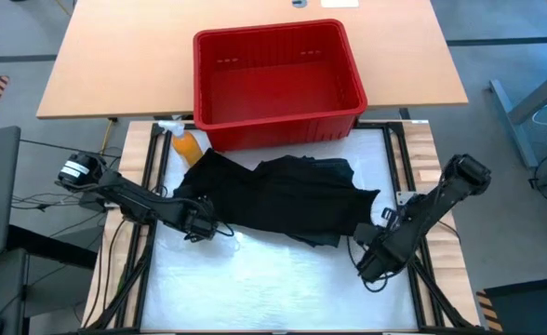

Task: Fold Laundry from Bin
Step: Fold the black shirt from the red laundry bin

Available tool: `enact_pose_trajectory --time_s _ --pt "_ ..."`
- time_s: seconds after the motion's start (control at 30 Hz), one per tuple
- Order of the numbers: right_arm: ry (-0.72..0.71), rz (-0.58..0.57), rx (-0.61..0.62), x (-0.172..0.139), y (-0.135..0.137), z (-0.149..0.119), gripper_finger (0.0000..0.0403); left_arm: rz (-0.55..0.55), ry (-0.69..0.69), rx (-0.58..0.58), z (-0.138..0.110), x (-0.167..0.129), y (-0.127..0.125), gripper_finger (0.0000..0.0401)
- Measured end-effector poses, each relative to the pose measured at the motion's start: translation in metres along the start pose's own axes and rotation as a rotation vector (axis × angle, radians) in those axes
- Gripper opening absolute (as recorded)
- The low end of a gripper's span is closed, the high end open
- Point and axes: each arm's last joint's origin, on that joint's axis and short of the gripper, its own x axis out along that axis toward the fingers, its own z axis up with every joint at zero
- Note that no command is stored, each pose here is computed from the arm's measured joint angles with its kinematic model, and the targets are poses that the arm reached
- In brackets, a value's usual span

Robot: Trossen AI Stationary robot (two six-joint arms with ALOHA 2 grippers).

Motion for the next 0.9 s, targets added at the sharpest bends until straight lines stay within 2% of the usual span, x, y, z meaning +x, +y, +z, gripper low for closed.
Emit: enact_pose_trajectory --time_s 0.2,0.4,0.63,0.8,0.9 --pt "0.089 0.215 -0.205 -0.045 0.002 -0.011 0.0018 -0.044 -0.002 0.008 0.003 -0.015 0.0 0.0" --pt "0.17 0.319 -0.28 -0.052 0.018 -0.033 0.0019 -0.068 -0.006 0.02 0.003 -0.019 -0.001 0.0" --pt "0.127 0.413 -0.144 -0.043 0.033 -0.034 0.0073 -0.138 0.09 0.148 -0.007 -0.022 -0.006 0.0" --pt "0.214 0.552 -0.044 -0.048 0.044 -0.033 0.0109 -0.206 0.194 0.222 -0.017 -0.026 -0.009 0.0" --pt "0.239 0.577 0.09 -0.051 0.042 -0.034 0.0133 -0.212 0.237 0.256 -0.023 -0.028 -0.01 0.0"
